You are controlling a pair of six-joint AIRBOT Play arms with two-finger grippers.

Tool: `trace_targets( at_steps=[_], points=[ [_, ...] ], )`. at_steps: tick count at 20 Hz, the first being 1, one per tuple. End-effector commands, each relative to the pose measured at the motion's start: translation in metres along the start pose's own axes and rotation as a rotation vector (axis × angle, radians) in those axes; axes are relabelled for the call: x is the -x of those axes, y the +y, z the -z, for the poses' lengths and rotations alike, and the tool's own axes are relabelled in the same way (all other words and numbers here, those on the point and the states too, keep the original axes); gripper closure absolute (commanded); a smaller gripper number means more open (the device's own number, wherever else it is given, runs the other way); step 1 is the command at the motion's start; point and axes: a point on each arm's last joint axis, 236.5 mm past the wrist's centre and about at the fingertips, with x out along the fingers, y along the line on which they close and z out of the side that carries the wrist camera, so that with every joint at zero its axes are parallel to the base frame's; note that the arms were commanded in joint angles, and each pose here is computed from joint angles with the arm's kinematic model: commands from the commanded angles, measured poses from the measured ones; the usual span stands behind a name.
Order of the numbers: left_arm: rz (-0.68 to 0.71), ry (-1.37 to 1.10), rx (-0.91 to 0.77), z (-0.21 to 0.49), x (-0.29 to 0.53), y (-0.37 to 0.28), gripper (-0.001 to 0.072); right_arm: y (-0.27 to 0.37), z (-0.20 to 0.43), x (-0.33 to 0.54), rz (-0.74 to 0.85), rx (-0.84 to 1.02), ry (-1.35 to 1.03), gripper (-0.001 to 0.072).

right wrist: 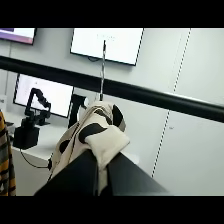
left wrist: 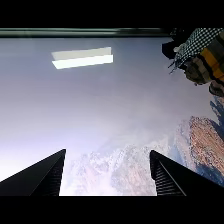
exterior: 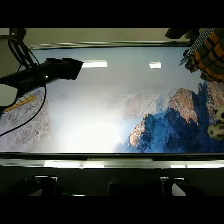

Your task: Fold the clothes and pants, and hang the long-sleeved shirts on hangers.

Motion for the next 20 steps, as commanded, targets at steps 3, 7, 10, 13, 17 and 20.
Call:
trace_targets(
  at_steps=[3,7,10,13,17,20],
  points=[
    [-0.004,0.015,0.003,0.005,-0.006,0.003,0.0111,-0.063,0.000,-0.014,0.195,-0.002,-0.036,0.0689],
    [-0.007,0.026,0.005,0.010,-0.011,0.005,0.0110,-0.082,0.035,-0.032,0.230,-0.060,0.049,0.0689],
    [-0.007,0.027,0.006,0.010,-0.011,0.005,0.0111,-0.081,0.062,-0.037,0.234,-0.087,0.138,0.0689],
    [-0.007,0.026,0.005,0.010,-0.011,0.005,0.0110,-0.067,0.082,-0.036,0.187,-0.111,0.221,0.0686],
    [-0.008,0.023,0.004,0.008,-0.010,0.005,0.0108,-0.059,0.088,-0.030,0.131,-0.117,0.266,0.0585],
    [-0.033,-0.009,0.010,-0.004,0.000,0.017,0.0099,-0.083,0.070,-0.014,0.158,-0.136,0.234,0.0242]
  ],
)
